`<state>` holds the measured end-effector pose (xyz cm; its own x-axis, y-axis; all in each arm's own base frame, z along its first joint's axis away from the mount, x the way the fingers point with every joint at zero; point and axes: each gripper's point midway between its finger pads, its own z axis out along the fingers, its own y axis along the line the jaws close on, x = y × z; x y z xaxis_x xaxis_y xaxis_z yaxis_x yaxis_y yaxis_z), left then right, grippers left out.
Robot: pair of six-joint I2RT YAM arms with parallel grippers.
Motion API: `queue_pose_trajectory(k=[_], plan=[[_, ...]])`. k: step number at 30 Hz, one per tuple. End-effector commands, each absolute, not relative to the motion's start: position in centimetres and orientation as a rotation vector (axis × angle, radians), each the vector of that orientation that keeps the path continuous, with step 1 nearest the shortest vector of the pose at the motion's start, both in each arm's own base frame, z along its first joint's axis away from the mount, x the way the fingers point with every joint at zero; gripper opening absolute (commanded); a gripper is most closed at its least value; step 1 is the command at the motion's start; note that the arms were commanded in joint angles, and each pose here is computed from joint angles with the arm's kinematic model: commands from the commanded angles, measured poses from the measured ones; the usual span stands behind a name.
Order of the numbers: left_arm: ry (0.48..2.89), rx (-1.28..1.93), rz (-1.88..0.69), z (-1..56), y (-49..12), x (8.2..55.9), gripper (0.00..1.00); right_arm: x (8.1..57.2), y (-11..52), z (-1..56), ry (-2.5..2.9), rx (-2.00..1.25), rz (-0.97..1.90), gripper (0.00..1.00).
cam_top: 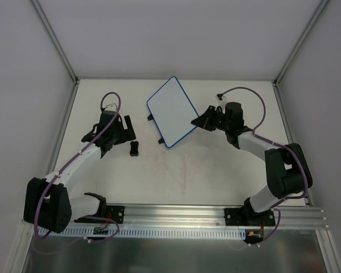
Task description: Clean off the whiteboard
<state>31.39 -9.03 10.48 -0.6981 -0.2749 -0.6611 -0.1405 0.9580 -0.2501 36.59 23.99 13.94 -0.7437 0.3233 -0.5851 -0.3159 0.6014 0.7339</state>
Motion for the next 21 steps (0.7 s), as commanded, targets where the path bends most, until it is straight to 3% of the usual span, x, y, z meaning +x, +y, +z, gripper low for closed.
queue_pose_trajectory(k=[1,3,4,17,21], plan=[[2.254,-0.325,-0.144,12.0,-6.8,31.3,0.88,34.8,25.2,13.7,2.15,-0.107,1.171,0.0],[2.207,-0.344,-0.136,12.8,-6.1,30.9,0.88,34.8,25.2,13.8,2.148,-0.107,1.172,0.01],[2.185,-0.357,-0.121,13.1,-5.7,30.8,0.99,34.8,25.2,13.8,2.147,-0.109,1.174,0.02],[1.905,-0.476,-0.121,14.5,-2.6,27.5,0.99,34.8,25.2,13.9,2.144,-0.116,1.17,0.18],[1.856,-0.452,-0.108,14.0,-2.1,26.9,0.99,34.8,25.0,13.9,2.144,-0.116,1.157,0.41]])
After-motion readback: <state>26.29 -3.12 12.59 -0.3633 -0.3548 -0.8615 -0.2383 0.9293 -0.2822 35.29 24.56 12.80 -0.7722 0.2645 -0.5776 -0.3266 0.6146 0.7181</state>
